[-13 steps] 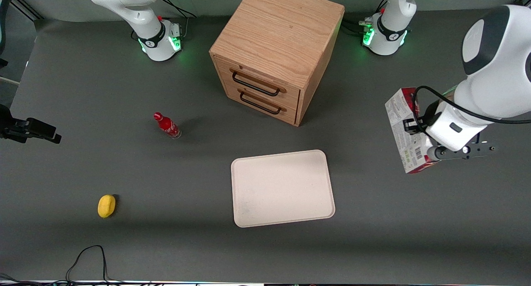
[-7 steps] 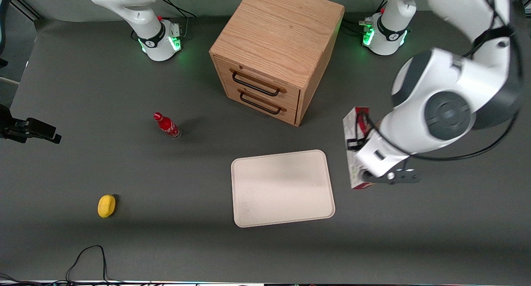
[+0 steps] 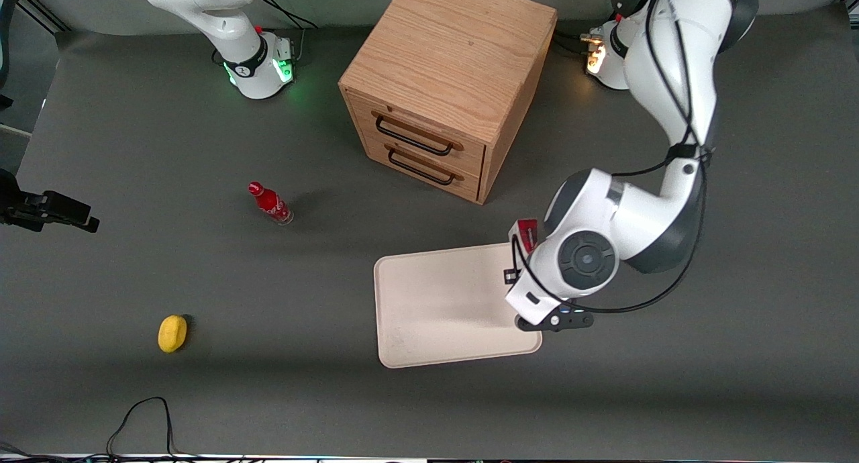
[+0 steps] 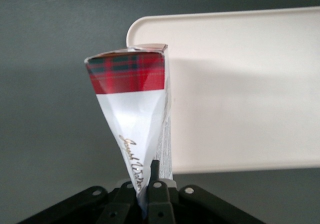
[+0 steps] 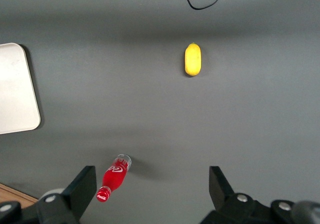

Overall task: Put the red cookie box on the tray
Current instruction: 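Carry the box over the white tray and lower it onto the tray, then open the left gripper and raise it away from the box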

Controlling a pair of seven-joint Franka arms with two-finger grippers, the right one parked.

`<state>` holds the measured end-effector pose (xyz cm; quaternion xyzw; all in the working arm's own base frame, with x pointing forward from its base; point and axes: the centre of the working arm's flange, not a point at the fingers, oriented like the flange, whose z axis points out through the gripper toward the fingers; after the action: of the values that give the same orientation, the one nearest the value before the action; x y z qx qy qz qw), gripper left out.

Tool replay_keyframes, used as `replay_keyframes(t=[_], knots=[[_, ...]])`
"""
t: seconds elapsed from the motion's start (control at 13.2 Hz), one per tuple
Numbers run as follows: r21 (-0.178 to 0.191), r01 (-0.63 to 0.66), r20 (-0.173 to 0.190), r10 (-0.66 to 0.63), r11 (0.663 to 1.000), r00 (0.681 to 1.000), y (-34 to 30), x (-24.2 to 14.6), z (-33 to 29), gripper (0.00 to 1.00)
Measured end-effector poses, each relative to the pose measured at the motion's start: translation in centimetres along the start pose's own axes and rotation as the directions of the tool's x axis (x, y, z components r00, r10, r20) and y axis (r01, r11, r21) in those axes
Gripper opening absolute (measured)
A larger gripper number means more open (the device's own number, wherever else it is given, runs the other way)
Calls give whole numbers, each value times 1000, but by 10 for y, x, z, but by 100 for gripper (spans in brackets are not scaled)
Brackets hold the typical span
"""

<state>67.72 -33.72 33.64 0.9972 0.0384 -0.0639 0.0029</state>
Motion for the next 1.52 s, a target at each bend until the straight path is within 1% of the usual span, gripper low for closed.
replay_keyframes(t=[0.08,0.15,0.23,0.3,0.53,0.61,0.68,0.76,0.91,0.99,1.14,1.22,1.29,1.44,1.52], knots=[[2,9,-21,-9,1000,1000,3,3,20,3],[15,9,-34,-9,1000,999,4,6,37,3],[35,7,-40,-5,999,999,4,7,51,3],[46,6,-43,-4,999,999,4,7,58,3],[55,23,-42,-20,998,999,3,8,67,3],[54,23,-55,-20,998,998,4,9,68,3],[57,18,-77,-13,998,997,4,10,70,10],[63,12,-96,-6,998,995,4,11,71,22],[59,9,-115,-2,998,993,5,13,67,46],[55,12,-124,-5,998,992,3,14,61,56],[51,34,-144,-26,998,989,-10,17,24,80],[61,51,-141,-42,997,989,-22,13,-5,92],[74,76,-139,-65,994,988,-39,8,-40,100],[83,124,-155,-110,989,982,-90,-5,-113,100],[78,128,-159,-114,989,981,-118,-15,-144,100]])
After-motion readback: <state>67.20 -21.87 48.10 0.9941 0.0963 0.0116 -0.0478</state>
